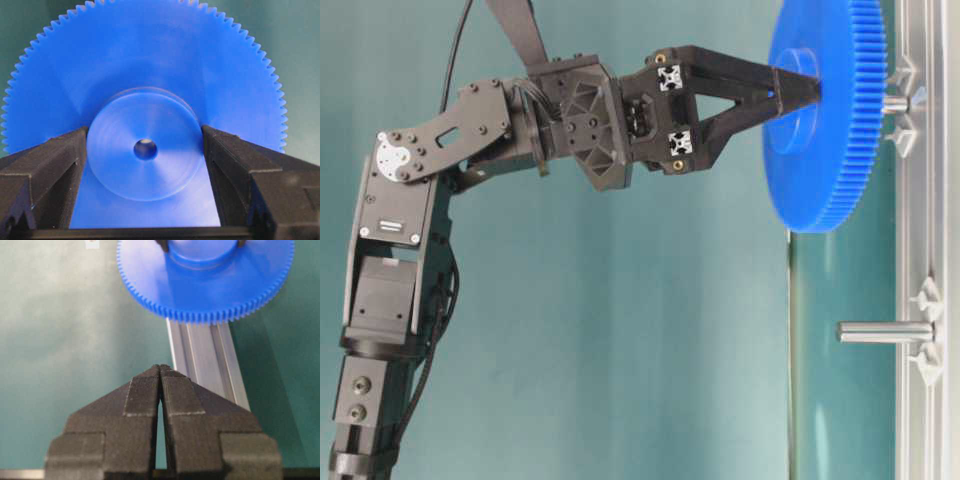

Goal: Insert the large gear onto the shaft.
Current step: 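Align the gear's center hole above the right shaft, then lower the gear down onto the shaft with the left gripper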

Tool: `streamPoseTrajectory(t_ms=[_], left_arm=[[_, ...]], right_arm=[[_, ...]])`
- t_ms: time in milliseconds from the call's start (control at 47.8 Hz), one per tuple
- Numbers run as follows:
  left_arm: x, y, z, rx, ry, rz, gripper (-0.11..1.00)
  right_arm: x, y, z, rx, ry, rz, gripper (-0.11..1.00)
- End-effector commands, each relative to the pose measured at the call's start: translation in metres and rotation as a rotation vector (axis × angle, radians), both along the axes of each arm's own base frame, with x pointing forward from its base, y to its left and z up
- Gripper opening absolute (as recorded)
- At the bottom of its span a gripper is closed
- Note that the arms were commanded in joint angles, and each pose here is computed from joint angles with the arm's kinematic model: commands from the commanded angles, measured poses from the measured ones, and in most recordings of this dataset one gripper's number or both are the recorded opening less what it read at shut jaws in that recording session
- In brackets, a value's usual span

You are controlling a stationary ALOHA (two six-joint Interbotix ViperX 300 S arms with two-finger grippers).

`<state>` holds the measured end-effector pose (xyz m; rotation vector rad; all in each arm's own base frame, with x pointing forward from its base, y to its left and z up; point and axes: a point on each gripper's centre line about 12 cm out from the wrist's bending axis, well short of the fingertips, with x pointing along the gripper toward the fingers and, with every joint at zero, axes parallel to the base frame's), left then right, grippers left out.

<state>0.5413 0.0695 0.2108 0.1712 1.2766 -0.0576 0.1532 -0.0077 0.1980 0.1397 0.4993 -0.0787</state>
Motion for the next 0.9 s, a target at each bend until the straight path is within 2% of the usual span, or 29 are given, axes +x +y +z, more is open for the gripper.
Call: streamPoseTrajectory(t_ms=[0,878], left_arm=[[-0.0003,0.0096,0.0159,0.009,-0.039,0.014,0.76],[-0.0006,0.0096,0.0167,0.006,-0.039,0.022,0.76]], right_arm=[[0.0015,-0.0005,0.0026,0.011,-0.007,-0.009,0.06],[0.0014,-0.0006,0.0028,0.009,-0.008,-0.008,0.06]])
